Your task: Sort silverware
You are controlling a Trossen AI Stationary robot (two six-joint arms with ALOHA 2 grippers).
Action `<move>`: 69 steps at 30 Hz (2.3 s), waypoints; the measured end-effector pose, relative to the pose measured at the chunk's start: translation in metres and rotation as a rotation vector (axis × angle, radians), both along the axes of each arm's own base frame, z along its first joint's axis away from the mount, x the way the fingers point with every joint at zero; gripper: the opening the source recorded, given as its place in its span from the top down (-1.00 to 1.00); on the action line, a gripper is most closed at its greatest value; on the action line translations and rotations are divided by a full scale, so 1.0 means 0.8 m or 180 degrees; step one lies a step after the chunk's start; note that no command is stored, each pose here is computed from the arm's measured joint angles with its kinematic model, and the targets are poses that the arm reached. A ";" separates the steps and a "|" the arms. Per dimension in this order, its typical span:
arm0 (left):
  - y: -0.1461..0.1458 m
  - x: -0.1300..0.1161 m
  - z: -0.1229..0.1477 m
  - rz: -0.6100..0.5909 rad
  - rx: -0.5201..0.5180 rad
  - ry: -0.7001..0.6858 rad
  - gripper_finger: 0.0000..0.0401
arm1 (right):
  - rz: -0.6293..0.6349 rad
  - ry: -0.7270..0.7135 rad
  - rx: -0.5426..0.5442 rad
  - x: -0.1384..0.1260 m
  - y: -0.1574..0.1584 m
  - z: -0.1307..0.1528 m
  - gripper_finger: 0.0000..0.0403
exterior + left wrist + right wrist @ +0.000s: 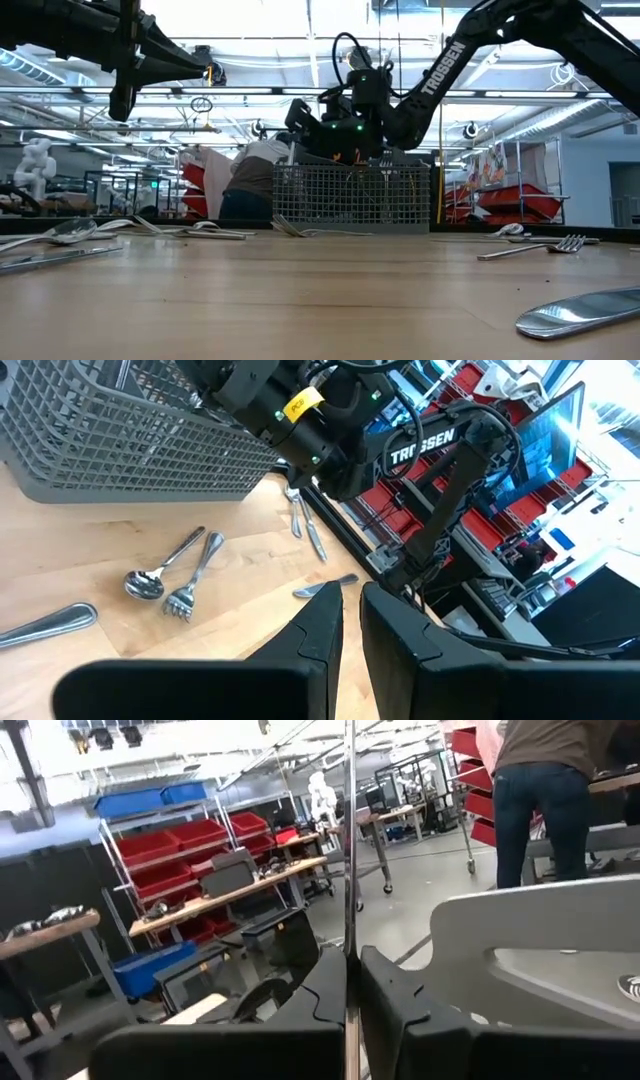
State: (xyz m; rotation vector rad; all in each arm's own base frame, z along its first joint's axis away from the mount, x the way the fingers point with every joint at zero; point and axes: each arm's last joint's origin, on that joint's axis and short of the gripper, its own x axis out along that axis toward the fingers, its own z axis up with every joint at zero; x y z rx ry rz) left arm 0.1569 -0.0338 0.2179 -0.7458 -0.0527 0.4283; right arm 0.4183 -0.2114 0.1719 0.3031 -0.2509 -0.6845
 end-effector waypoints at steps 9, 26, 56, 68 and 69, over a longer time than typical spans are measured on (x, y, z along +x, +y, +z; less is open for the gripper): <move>0.000 0.000 0.000 0.0032 0.0005 0.0000 0.76 | 0.0022 0.0062 0.0087 0.001 0.000 -0.003 0.91; 0.001 0.000 0.001 0.0069 0.0001 -0.0022 0.76 | 0.0027 0.0093 0.0138 0.001 0.001 -0.006 0.79; -0.002 0.001 0.003 -0.0195 0.0045 -0.0052 0.76 | 0.1284 0.3259 -0.0069 -0.190 0.192 0.206 0.79; -0.005 0.002 0.003 -0.0446 0.0199 0.0031 0.76 | 0.1343 0.2957 0.1385 -0.303 0.292 0.068 0.79; -0.005 0.002 0.003 -0.0462 0.0228 0.0041 0.76 | 0.1330 0.2994 0.1362 -0.305 0.296 0.063 0.79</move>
